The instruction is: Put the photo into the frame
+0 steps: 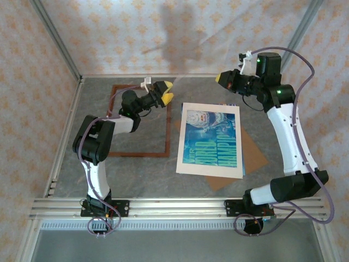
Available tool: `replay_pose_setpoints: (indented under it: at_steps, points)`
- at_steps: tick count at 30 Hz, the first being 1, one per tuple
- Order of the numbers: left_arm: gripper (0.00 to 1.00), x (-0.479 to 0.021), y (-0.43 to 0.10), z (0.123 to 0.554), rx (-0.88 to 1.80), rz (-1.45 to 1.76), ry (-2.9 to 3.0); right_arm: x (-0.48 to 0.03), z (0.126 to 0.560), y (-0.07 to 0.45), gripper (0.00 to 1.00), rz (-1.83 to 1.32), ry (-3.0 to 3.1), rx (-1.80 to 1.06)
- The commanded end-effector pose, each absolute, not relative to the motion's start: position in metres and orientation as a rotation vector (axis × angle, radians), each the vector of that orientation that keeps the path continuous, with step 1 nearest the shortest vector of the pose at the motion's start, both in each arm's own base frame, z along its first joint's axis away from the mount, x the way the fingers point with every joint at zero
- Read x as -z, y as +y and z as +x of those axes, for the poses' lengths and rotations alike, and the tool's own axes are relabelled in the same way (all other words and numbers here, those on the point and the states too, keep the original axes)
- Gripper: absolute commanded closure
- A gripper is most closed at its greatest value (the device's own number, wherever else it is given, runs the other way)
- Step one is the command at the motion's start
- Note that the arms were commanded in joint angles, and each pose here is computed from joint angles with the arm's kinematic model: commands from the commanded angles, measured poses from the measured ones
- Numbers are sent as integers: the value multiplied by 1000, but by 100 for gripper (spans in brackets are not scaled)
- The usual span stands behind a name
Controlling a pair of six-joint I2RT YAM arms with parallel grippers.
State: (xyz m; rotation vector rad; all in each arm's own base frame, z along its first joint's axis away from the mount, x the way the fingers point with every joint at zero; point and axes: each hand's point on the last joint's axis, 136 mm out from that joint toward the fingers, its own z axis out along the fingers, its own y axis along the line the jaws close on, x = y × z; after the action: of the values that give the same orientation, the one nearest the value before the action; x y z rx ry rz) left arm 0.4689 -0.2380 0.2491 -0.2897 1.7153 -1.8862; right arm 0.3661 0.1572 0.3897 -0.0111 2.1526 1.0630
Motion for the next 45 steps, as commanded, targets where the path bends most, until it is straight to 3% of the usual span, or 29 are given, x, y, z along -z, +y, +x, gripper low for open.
replay_pose_setpoints:
  at_steps: [1, 16, 32, 38, 45]
  points:
    - [16, -287, -236, 453, 1888, -146, 1640, -373, 370, 159, 100, -33, 2195, -1047]
    - [53, -289, -232, 452, 1879, -131, 1643, -335, 391, 143, 100, 54, 2281, -1010]
    - [81, -275, -224, 451, 1771, -146, 1715, -295, 405, 129, 100, 115, 2391, -914]
    - [100, -233, -216, 445, 1539, -174, 1949, -271, 400, 142, 100, 120, 2422, -980]
    - [100, -153, -166, 396, 920, -91, 2474, -195, 385, 161, 85, 211, 2520, -930]
